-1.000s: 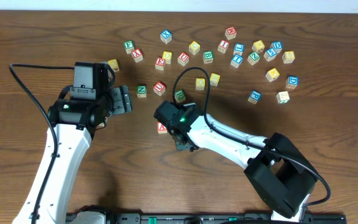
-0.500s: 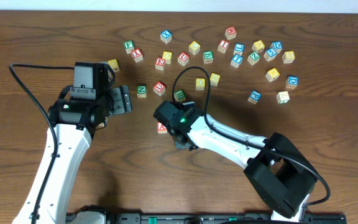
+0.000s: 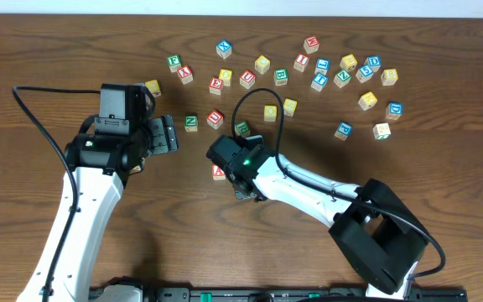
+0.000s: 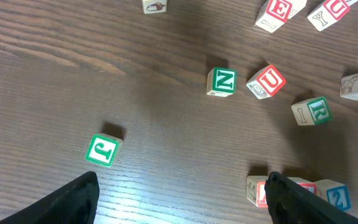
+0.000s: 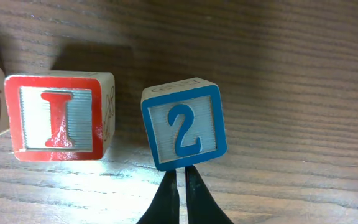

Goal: Spell out AI2

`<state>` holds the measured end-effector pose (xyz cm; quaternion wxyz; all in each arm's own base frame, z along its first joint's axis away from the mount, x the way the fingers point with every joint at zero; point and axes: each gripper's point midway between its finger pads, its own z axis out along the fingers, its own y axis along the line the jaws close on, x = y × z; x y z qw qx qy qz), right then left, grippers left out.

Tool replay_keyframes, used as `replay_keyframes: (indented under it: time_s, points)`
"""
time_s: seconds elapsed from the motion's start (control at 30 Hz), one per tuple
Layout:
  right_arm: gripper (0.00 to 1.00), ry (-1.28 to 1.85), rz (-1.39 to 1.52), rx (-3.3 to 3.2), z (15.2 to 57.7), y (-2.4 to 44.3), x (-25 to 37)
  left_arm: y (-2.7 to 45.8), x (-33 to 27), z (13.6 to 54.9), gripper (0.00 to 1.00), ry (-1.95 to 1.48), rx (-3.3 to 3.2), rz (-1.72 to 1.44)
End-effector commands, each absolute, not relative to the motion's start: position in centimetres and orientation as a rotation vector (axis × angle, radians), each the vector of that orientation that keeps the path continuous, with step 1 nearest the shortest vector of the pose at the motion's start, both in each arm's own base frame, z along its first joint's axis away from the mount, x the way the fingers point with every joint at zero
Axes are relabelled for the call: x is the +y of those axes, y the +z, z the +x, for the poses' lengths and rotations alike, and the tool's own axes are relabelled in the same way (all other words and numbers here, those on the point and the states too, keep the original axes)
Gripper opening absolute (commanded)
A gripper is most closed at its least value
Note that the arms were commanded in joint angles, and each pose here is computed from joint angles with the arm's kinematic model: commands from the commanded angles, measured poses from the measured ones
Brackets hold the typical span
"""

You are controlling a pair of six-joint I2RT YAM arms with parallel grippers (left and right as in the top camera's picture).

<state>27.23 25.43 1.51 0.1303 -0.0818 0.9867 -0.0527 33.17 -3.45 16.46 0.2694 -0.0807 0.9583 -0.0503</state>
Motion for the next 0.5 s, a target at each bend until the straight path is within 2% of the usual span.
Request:
replay_keyframes:
  time_s: [0.0, 0.47]
  points:
    - [0.01, -0.150, -0.202, 2.837, 27.69, 2.14, 25.25, 16.91, -3.09, 33.49, 0.84, -0.115, 2.573, -0.211]
    - [0.01, -0.123, -0.198, 2.825, 27.99, 2.20, 25.70, 16.92, -3.09, 33.48, 0.84, -0.115, 2.573, -0.211]
